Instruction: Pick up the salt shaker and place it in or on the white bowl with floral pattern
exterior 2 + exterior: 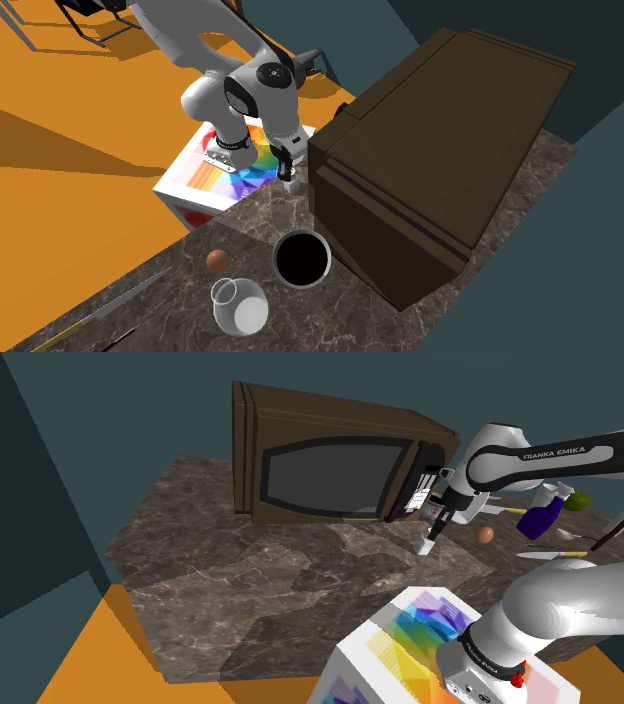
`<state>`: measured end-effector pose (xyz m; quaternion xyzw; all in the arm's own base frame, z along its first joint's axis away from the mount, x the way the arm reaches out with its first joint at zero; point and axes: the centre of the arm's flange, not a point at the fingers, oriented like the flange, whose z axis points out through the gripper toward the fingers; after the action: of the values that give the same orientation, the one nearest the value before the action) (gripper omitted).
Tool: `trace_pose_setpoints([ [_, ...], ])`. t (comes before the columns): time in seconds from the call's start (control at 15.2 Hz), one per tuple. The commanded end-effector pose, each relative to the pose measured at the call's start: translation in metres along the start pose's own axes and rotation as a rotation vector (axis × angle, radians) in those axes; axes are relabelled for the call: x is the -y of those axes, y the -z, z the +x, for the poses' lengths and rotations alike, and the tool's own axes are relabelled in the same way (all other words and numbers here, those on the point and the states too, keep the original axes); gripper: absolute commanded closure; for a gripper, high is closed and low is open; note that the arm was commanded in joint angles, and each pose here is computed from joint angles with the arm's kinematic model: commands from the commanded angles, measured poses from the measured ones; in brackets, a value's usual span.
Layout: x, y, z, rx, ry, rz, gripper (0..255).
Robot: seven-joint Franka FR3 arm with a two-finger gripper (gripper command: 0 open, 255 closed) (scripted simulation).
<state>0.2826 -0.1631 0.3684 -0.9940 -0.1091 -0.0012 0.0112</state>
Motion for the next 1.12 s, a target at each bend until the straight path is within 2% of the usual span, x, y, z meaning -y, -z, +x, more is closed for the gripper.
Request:
trace_pose_setpoints([
  [0.0,0.0,0.0,0.0,0.0,0.0,0.0,255],
  [0.26,0.0,0.0,0.0,0.001,0.0,0.0,255],
  [1.06,0.001,0.063,0.0,0.001,0.0,0.0,255],
])
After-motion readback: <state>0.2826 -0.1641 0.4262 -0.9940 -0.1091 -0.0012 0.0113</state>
